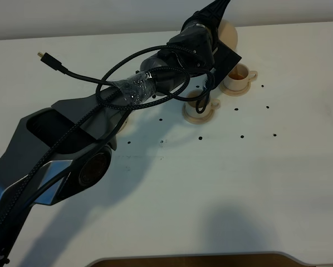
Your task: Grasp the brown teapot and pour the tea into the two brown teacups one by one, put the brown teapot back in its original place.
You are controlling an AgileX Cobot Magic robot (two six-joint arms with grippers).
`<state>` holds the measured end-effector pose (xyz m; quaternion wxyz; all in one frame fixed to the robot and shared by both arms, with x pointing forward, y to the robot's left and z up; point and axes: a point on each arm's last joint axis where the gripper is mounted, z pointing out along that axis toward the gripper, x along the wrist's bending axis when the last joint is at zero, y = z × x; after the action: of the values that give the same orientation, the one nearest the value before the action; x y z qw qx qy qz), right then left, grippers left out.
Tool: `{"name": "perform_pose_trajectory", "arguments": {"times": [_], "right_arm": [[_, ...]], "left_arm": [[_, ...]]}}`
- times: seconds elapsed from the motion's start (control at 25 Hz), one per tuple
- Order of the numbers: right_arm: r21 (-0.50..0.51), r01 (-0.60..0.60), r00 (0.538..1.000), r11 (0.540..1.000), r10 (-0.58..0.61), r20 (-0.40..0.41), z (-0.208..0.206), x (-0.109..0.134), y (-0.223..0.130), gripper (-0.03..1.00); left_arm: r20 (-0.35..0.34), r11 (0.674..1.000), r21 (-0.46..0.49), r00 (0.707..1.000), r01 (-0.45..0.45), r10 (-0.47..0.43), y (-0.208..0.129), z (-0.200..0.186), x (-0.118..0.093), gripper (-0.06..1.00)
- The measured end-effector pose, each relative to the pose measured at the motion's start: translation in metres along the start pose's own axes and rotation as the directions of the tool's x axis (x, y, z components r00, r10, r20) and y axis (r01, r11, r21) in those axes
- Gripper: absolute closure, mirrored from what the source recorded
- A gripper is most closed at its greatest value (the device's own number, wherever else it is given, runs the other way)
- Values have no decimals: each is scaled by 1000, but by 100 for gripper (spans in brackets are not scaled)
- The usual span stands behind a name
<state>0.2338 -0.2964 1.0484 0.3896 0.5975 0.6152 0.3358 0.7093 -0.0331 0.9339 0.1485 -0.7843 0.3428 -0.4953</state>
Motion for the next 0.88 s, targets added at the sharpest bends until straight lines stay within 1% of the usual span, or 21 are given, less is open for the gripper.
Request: {"name": "perform_pose_trajectory", "arguments": {"times": [0.4, 0.68, 0.88], "right_arm": [[0, 0, 1000, 1000, 0, 0, 0, 0, 0, 57], [0, 0, 1000, 1000, 0, 0, 0, 0, 0, 57], [0, 0, 1000, 1000, 0, 0, 0, 0, 0, 57]], "left_arm": [[-24, 1000, -15, 1000, -20, 19, 1, 0, 2, 82], [-26, 999, -11, 998, -53, 53, 1, 0, 2, 82], [-46, 996, -6, 995, -89, 88, 1, 0, 4, 82]]}}
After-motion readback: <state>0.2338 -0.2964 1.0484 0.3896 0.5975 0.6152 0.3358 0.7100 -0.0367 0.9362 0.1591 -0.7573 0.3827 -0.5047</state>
